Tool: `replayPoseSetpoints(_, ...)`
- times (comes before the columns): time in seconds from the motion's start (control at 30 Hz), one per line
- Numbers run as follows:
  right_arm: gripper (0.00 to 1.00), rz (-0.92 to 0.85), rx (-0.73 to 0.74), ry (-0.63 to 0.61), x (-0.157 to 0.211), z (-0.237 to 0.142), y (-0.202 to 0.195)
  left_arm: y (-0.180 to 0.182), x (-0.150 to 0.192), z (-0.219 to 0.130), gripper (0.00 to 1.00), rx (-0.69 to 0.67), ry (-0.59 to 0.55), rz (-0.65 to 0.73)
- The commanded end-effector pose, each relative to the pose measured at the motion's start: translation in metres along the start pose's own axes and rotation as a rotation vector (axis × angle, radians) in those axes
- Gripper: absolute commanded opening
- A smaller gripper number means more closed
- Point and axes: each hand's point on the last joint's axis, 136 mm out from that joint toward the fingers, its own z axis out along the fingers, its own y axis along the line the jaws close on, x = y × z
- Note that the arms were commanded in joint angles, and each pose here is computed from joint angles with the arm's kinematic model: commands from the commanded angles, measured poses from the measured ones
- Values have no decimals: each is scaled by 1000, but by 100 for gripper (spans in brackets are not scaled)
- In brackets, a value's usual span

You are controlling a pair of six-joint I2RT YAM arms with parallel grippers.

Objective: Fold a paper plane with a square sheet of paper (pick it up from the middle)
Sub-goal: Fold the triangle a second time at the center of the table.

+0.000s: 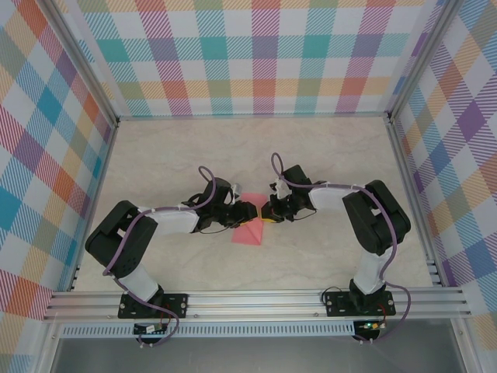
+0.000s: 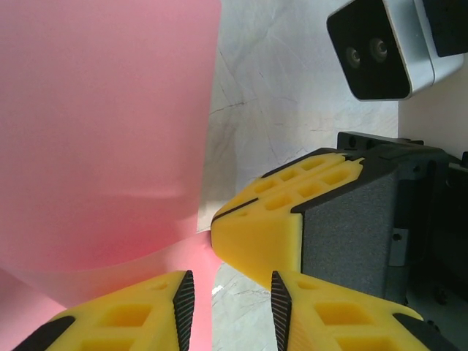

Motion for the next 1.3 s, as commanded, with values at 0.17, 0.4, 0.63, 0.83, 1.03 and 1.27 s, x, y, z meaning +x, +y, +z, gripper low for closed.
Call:
replayPoseSetpoints(0.17, 7, -18, 16, 27, 1, 8, -3, 2, 9, 4, 33, 1, 39, -8)
replayPoseSetpoints(0.4, 7, -11, 37, 30, 0, 10, -8, 11, 12, 9, 32, -22, 57, -20)
replayPoseSetpoints(0.63, 7, -4, 48, 33, -2, 12, -11, 15, 14, 11, 32, -36, 63, -25)
replayPoseSetpoints(0.83, 7, 2, 58, 33, -2, 13, -15, 19, 15, 13, 32, -47, 69, -31)
replayPoseSetpoints(1.03, 7, 6, 60, 35, -1, 14, -15, 27, 17, 15, 30, -74, 76, -41)
replayPoseSetpoints(1.27, 8, 11, 64, 41, 1, 14, -17, 32, 17, 16, 30, -91, 78, -45)
